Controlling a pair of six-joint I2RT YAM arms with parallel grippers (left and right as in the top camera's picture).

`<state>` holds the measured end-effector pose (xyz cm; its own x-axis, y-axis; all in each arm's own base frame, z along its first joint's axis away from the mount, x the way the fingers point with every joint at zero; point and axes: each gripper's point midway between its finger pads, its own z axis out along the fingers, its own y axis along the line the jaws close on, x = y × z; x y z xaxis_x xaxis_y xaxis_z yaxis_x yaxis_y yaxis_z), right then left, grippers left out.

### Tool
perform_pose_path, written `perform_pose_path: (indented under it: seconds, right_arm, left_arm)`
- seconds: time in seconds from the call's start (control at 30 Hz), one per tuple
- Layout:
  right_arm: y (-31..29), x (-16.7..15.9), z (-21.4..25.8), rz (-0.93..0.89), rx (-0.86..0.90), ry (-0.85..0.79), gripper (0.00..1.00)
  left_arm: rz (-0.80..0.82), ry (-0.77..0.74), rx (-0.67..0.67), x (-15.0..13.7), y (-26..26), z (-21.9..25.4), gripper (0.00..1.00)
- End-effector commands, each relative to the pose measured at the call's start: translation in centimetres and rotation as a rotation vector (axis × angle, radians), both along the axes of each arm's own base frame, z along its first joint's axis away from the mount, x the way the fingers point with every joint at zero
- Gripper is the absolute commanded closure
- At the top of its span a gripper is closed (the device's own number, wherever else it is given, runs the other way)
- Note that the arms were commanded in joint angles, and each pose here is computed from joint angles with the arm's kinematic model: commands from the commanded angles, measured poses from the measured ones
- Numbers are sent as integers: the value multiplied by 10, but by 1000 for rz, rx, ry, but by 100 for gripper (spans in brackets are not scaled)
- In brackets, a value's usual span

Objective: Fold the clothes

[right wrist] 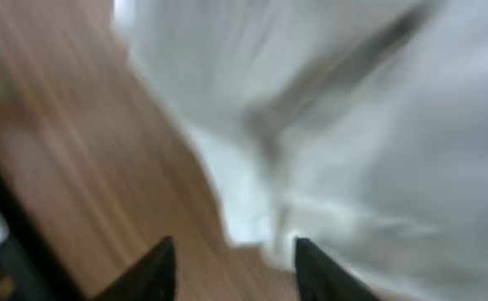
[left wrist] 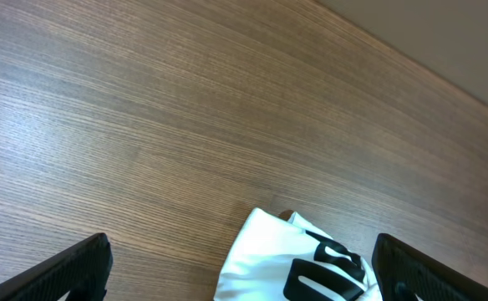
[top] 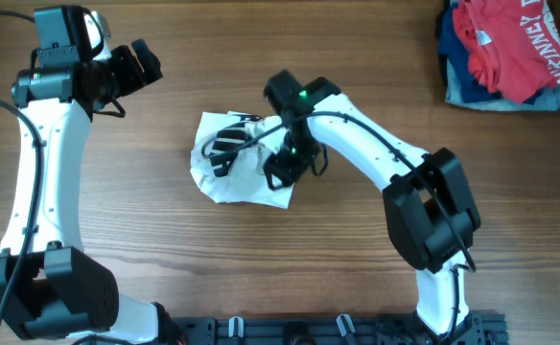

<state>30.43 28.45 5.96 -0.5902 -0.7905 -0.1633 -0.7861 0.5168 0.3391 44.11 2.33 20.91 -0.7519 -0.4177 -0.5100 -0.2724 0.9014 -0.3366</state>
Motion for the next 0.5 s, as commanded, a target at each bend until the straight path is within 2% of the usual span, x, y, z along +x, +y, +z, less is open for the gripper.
perform_pose_path:
  seconds: [0.0, 0.17, 0.47]
  right_arm:
    - [15, 50, 46, -98, 112, -168, 47]
    - [15, 76, 35, -57, 69, -306, 47]
    - [9, 79, 6, -58, 1, -287, 52]
  left_arm:
    - [-8, 8, 25, 0, 4, -5, 0]
    - [11, 12, 51, 0, 9, -6, 0]
    - [11, 12, 52, 0, 10, -6, 0]
